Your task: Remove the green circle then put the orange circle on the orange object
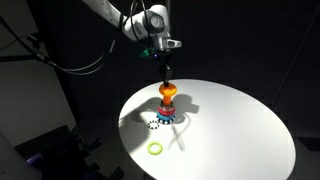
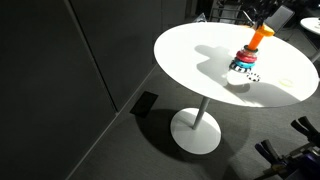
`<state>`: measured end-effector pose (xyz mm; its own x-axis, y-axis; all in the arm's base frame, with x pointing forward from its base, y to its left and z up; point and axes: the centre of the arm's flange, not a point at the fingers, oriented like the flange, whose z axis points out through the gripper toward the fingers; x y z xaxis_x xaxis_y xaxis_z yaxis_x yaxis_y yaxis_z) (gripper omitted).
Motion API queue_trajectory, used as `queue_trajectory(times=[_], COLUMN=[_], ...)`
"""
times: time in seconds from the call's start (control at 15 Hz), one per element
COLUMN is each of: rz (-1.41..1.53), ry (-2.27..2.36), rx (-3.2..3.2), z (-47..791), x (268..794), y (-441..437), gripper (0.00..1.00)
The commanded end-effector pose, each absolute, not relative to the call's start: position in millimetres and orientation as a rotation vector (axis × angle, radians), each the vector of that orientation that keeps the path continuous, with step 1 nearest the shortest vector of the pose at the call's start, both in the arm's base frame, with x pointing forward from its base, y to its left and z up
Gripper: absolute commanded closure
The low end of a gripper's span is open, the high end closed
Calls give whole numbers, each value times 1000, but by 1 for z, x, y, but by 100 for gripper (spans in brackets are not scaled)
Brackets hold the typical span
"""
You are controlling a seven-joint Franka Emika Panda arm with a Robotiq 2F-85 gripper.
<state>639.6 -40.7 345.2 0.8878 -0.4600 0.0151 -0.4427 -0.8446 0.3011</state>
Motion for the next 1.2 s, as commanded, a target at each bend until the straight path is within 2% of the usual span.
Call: queue_trajectory(times=[0.0, 0.13, 0.53, 0.67, 1.13], rz=[-92, -94, -85, -84, -52], ry=[-688, -691, -685, -685, -724], rx=[2723, 2724, 2751, 2752, 2773], z=[349, 349, 353, 353, 354], x=[648, 648, 646, 646, 643], y=[-40, -39, -39, -40, -50], gripper=[67, 59, 11, 0, 0])
